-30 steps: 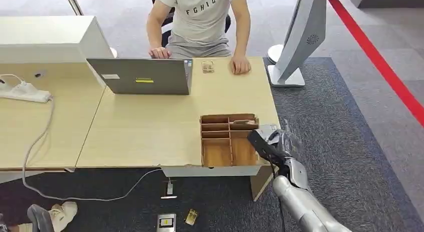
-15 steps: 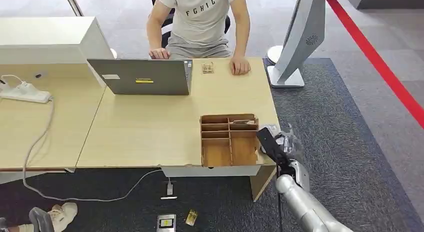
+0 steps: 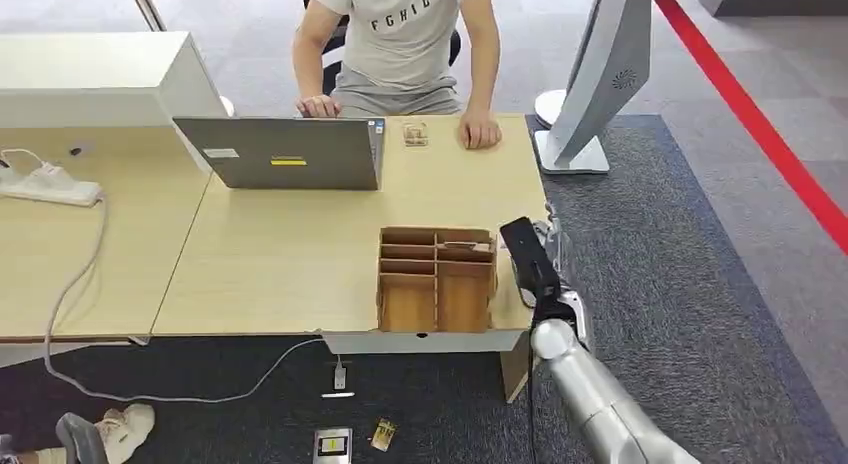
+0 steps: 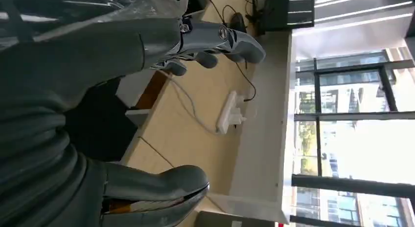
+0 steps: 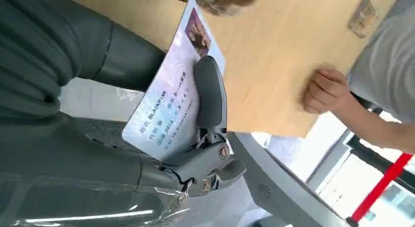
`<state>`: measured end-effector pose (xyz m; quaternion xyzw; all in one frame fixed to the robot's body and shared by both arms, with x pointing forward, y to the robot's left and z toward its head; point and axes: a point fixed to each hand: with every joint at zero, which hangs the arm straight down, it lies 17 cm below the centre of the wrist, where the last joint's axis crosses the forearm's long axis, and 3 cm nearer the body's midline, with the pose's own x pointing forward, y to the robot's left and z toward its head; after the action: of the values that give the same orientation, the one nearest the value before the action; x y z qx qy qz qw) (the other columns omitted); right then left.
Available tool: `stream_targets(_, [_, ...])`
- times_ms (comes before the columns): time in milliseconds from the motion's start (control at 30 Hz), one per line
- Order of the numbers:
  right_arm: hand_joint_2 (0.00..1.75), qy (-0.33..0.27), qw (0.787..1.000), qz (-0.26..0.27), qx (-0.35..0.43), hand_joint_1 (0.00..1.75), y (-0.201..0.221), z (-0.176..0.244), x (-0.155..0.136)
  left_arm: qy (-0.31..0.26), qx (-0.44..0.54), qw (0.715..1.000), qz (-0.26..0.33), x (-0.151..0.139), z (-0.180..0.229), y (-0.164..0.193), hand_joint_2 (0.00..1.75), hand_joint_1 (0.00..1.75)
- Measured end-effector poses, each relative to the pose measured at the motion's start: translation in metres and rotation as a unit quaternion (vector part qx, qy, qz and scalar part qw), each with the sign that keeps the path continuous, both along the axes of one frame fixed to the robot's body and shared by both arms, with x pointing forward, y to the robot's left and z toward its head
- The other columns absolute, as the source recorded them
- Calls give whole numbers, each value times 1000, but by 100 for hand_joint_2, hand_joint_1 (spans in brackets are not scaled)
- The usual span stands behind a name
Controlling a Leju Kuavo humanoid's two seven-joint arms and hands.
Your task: Pass the card to the sensor for recognition and then transmit it.
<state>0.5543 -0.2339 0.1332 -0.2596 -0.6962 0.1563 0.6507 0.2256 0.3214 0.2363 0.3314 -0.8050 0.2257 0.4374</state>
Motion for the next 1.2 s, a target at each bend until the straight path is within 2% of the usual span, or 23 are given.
stream_targets(300, [175, -89, 990, -70, -83, 175, -27, 102, 17, -11, -25, 1000, 7, 0, -1, 9, 175, 0])
stream_targets(600, [175, -130, 978, -78, -146, 175, -21, 158, 17, -36, -36, 999, 13, 1, 11, 15, 175, 0])
stream_targets(833, [175, -147, 973, -51, -168, 175, 17, 171, 18, -47, -46, 998, 16, 0, 14, 19, 175, 0])
stream_targets(1200, [175, -138, 973, -14, -186, 175, 66, 151, 21, -46, -61, 997, 27, -3, 9, 30, 175, 0])
